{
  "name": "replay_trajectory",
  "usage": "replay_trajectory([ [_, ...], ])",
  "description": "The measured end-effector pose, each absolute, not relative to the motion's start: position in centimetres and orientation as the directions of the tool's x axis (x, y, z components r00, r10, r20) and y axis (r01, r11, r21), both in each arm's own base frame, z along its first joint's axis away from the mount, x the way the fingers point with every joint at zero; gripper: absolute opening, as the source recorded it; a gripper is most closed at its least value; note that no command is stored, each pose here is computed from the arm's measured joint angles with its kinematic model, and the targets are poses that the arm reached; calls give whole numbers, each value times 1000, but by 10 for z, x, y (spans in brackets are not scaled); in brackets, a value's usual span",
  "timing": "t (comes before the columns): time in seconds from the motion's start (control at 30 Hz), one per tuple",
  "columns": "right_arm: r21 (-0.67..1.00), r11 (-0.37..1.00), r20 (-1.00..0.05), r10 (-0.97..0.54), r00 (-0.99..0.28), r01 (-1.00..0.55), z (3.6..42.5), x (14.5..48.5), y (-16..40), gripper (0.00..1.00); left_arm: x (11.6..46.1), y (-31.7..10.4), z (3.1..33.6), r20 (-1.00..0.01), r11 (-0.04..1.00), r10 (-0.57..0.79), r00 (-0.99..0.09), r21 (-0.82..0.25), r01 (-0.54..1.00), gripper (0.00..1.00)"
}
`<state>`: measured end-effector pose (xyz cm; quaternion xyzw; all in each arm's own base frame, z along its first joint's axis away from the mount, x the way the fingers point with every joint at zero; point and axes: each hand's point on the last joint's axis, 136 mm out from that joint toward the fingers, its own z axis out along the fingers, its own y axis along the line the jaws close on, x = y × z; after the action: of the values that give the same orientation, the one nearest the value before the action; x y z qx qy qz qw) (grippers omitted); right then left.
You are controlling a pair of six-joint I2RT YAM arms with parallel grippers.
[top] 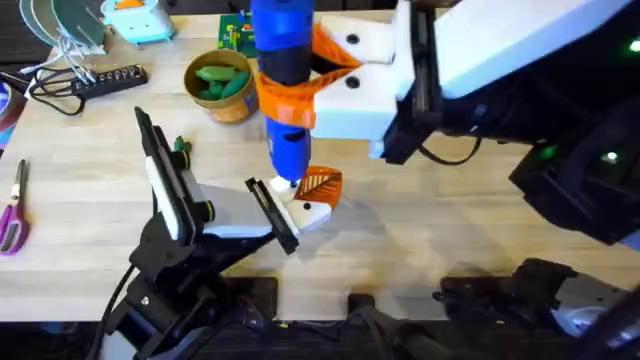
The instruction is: Pick up the gripper from the table and insert it into the empty holder that is missing its gripper. Then pick up a screw, insert it into the mounting hole, and use the screwdriver to tighten it. Finally, clean up the table by picking up the vegetable and placing it into the bucket.
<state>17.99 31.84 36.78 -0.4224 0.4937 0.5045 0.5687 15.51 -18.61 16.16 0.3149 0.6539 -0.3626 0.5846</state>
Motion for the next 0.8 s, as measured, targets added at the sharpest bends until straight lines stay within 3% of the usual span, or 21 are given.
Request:
replay_trajectory([
  [0.8,28,119,-989,146,-10,-992,363,178,324,23,155,-186,162,-993,539,-12,-118,-106,836,6],
])
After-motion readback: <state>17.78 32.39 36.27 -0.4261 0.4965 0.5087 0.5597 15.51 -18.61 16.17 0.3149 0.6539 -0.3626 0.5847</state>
